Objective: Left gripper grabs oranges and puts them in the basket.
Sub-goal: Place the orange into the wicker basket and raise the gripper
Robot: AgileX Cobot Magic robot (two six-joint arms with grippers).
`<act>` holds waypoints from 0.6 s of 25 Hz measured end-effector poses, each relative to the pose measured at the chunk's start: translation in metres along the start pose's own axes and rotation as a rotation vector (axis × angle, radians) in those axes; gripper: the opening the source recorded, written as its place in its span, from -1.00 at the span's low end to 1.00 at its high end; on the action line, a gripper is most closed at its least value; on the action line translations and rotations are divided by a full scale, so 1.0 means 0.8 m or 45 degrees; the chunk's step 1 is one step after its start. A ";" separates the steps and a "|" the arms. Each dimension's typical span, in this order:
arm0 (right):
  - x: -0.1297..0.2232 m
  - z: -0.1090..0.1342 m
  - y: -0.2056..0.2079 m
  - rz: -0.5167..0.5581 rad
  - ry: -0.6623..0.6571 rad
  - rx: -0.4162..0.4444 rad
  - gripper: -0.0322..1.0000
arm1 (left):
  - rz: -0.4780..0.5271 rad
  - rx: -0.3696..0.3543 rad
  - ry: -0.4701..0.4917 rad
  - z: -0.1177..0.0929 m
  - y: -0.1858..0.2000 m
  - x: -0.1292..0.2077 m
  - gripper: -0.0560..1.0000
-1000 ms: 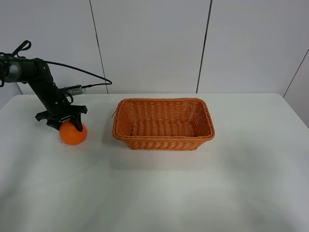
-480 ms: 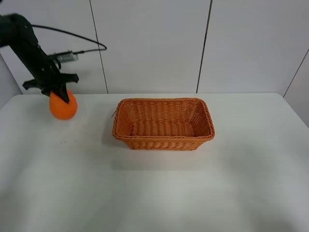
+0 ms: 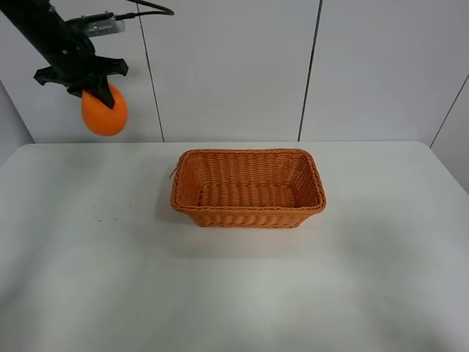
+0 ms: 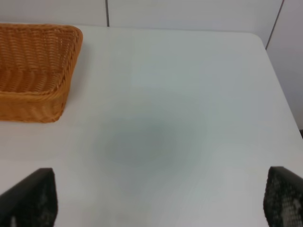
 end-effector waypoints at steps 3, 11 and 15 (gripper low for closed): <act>0.000 0.000 0.000 0.000 0.000 0.000 0.41 | 0.011 0.050 -0.121 -0.061 -0.002 0.013 -0.45; 0.000 0.000 0.000 0.000 0.000 0.000 0.41 | 0.120 0.159 -0.432 -0.215 -0.049 0.074 -0.45; 0.000 0.000 0.000 0.000 0.000 0.000 0.41 | 0.126 0.200 -0.532 -0.271 -0.100 0.103 -0.45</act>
Point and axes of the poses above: a point on each arm's last joint axis where the gripper is mounted, y pointing back along that axis away from the gripper, z along the wrist's bending axis when the last joint is at zero, x = y × z, the point moved 3 cm from there along -y, pointing out along that axis toward the gripper, and after that the axes turned 11 degrees about y, right-handed, at the moved point
